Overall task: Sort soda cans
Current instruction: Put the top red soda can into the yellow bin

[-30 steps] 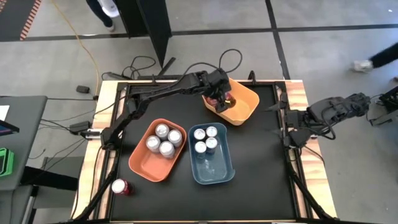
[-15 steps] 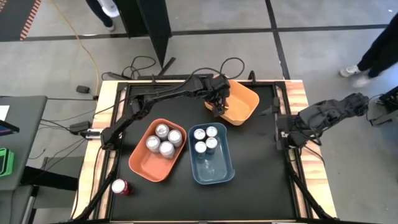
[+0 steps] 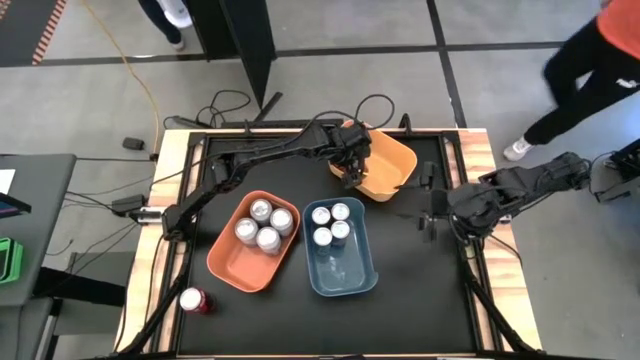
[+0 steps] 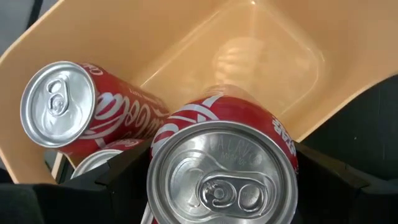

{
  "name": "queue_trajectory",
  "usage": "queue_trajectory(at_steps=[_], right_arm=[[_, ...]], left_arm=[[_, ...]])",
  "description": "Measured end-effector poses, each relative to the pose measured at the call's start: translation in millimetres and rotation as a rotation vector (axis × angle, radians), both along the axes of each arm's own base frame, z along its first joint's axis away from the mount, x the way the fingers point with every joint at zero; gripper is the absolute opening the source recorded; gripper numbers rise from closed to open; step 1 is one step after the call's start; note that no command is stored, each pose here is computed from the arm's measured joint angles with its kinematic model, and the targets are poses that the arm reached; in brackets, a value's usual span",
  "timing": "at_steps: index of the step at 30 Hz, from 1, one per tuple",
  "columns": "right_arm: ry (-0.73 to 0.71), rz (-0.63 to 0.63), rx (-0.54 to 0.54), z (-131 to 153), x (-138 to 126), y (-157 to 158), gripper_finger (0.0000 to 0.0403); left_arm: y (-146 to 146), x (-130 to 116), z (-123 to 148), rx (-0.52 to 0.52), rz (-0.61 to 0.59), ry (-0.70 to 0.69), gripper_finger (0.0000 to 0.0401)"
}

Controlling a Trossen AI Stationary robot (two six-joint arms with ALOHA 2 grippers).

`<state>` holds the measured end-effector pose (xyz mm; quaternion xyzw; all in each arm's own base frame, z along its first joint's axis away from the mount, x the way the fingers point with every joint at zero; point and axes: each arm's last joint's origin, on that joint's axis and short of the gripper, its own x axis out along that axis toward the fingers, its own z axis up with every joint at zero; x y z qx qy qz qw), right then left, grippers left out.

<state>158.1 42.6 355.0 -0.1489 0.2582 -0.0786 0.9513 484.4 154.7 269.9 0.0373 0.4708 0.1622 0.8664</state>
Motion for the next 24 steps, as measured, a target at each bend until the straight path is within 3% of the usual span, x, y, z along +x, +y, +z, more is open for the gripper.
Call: queue_trajectory(at_steps=[13, 19, 24], right_arm=[[-0.014, -0.021, 0.029, 0, 1, 0, 0.0323], [0.075, -0.29, -0.039, -21, 21, -12, 0.0323], [0.033, -0.358, -0.013, -43, 34, -20, 0.0319]], left_arm=[[2, -2, -1, -0.028, 0.041, 0.004, 0.0316], [2, -3, -2, -0.031, 0.043, 0.014, 0.0317], [2, -3, -2, -0.033, 0.048, 0.01, 0.0317]])
